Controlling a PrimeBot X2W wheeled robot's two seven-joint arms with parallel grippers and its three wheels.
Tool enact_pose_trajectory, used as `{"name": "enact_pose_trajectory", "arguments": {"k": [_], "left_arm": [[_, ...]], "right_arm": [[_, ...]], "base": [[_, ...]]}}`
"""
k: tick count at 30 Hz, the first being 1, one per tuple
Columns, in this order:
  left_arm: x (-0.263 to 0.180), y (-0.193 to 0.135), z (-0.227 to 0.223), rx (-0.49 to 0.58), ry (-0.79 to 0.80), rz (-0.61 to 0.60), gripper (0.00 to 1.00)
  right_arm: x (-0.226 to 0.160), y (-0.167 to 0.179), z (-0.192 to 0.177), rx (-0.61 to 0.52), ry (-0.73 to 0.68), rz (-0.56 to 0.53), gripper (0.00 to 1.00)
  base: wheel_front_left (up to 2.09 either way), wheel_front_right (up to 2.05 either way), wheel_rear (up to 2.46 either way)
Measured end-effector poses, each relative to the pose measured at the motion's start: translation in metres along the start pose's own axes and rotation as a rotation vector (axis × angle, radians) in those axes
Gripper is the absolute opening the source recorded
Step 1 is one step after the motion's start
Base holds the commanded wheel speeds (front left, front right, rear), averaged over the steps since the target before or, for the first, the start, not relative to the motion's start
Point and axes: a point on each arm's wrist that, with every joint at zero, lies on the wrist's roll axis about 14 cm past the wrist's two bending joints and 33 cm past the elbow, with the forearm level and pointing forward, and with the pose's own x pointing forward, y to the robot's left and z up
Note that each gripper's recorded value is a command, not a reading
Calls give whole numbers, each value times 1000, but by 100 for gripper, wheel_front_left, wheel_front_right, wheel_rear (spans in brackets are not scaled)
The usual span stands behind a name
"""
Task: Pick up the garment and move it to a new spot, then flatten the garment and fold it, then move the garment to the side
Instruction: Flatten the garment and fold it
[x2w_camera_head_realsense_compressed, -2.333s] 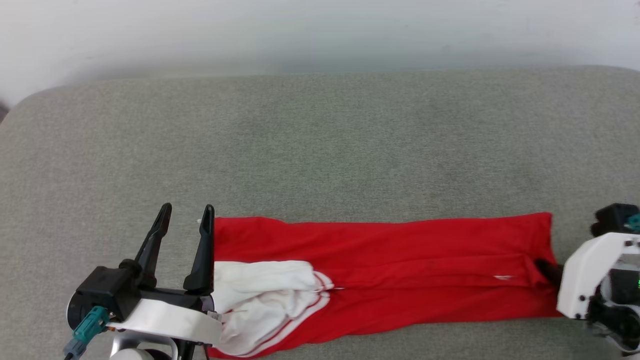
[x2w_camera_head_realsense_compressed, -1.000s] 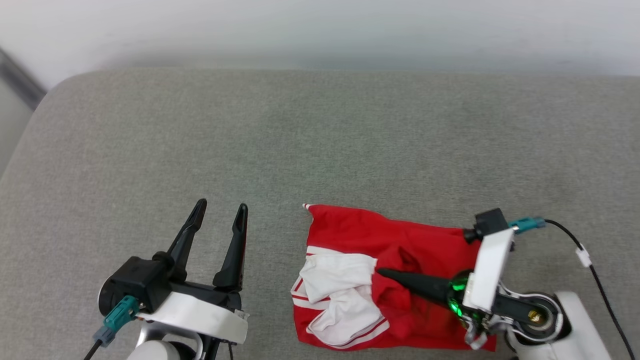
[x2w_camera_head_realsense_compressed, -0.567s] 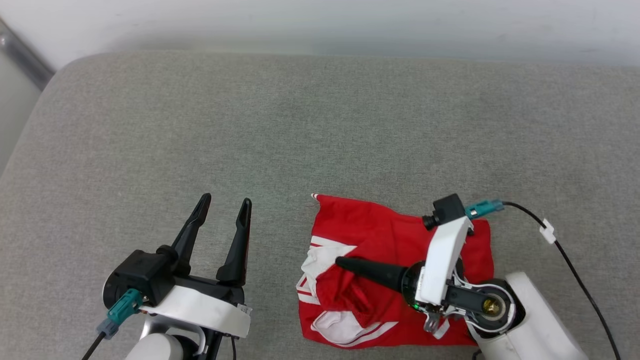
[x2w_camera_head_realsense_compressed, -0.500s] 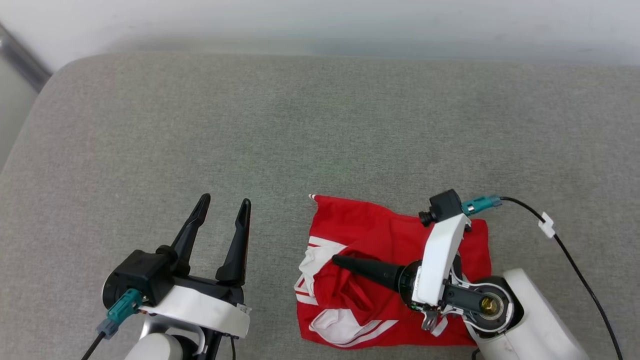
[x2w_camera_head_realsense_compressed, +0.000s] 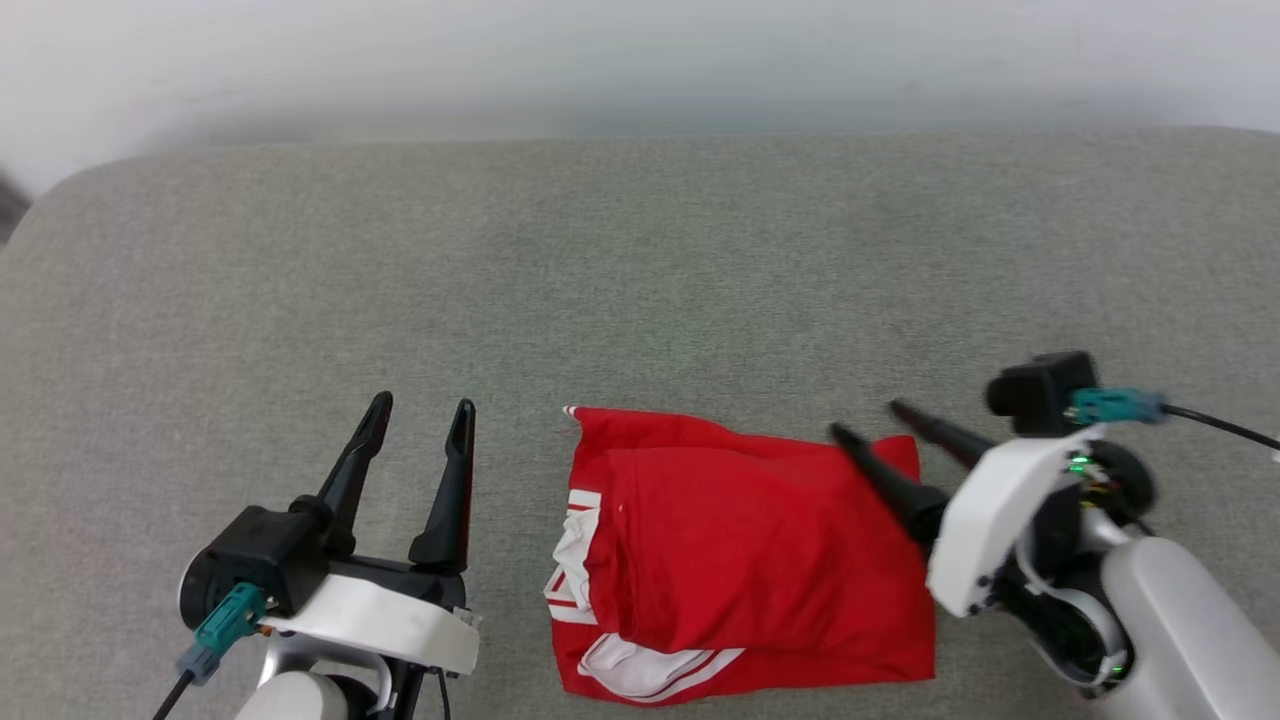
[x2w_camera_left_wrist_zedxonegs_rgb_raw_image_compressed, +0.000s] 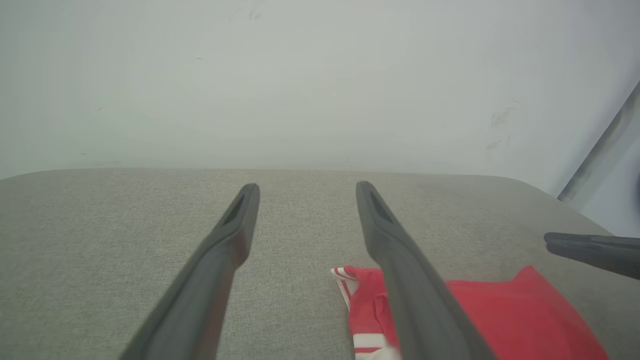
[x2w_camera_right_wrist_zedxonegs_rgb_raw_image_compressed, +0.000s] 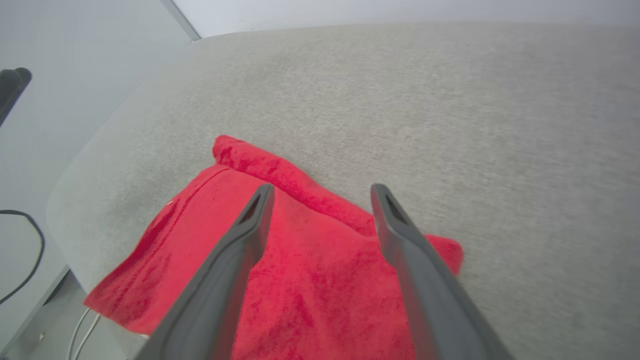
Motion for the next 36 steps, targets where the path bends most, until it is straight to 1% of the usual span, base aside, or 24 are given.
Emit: {"name": "enact_pose_trajectory", "arguments": {"k": [2,5,8,10,13,16,20,30,36], "left_arm": [[1,-1,1,1,-4,-4,100],[2,-2,1,7,-4,0,100],[1,-2,3,12,-9,5,100],[0,-2,4,20,-14,4,100],[-4,-2,4,30,-13,8,100],[-8,1,8,44,-22,27,100],[-17,4,10,61,-29,50,100],[-49,10,15,53,-37,108,100],[-55,9,14,66,-33,111,100]], "right_arm": [[-13,-26,9,-56,-65,-103,100],[-37,-59,21,-74,-157,-239,100],[-66,-84,34,-93,-262,-364,100],[-86,-92,49,-121,-352,-423,100],[-108,-92,64,-152,-463,-473,100],[-122,-84,74,-174,-544,-486,100],[-132,-69,76,-184,-593,-477,100],[-146,-36,54,-180,-575,-453,100],[-151,-31,51,-170,-568,-457,100]], "base": [[0,0,0],[0,0,0],[0,0,0],[0,0,0],[0,0,0],[0,0,0],[0,0,0],[0,0,0],[0,0,0]]}}
